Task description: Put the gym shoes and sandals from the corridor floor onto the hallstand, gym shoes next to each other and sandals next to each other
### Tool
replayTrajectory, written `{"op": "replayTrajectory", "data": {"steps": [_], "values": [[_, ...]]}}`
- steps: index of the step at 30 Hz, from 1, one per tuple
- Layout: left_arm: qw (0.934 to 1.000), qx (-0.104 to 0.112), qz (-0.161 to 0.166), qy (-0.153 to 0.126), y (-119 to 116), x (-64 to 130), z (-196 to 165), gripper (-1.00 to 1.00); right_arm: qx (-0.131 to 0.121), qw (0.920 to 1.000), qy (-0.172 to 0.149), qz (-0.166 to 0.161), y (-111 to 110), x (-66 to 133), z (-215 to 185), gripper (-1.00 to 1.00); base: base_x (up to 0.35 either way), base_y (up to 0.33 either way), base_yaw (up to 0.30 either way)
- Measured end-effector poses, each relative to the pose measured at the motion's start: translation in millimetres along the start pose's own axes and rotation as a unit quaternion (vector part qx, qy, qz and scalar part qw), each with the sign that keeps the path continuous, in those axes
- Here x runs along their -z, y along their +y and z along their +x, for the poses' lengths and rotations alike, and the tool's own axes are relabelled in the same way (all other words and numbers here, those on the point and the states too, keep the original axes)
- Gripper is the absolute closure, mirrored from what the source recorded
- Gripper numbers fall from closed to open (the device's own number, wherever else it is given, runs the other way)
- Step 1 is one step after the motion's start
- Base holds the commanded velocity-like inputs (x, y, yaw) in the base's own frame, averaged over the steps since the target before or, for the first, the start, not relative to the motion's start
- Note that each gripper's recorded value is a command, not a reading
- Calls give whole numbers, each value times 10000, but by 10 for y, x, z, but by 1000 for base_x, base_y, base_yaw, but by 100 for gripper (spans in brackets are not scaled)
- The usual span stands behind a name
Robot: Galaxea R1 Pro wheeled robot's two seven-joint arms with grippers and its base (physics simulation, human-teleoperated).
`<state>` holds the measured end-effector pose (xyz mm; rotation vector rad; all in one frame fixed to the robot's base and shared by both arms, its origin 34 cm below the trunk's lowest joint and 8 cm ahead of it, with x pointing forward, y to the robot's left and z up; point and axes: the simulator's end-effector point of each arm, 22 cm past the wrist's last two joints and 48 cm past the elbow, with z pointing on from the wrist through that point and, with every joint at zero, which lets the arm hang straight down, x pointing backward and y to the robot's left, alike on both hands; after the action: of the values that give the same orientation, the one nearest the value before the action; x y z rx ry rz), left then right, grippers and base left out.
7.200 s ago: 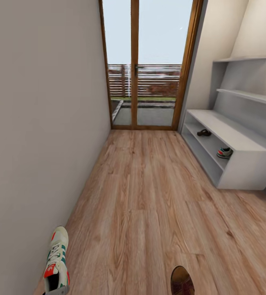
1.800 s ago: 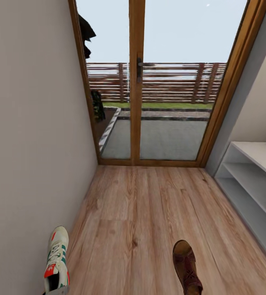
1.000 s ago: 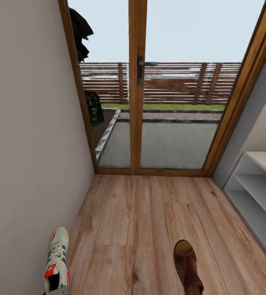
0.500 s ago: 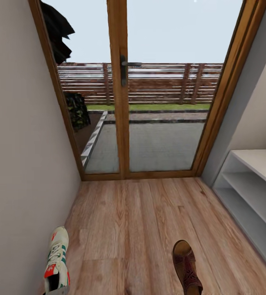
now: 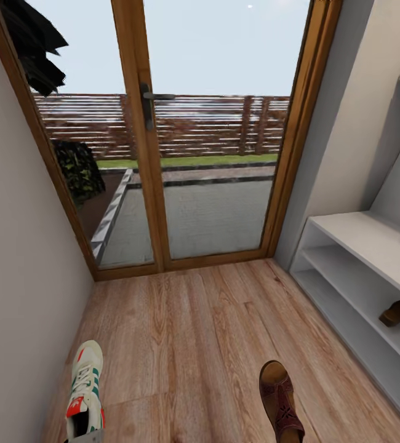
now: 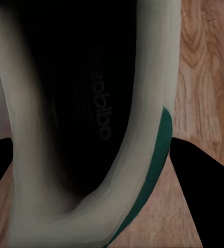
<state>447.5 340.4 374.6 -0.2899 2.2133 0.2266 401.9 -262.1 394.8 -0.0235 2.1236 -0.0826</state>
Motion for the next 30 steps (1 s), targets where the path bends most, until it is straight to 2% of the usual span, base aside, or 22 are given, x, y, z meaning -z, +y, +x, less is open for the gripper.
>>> {"op": "replayTrajectory", "data": {"steps": [30], "values": [[10000,4,4,2,-9,2,2,100,6,10000,6,-31,28,3,4,100,0,0,-300]]}}
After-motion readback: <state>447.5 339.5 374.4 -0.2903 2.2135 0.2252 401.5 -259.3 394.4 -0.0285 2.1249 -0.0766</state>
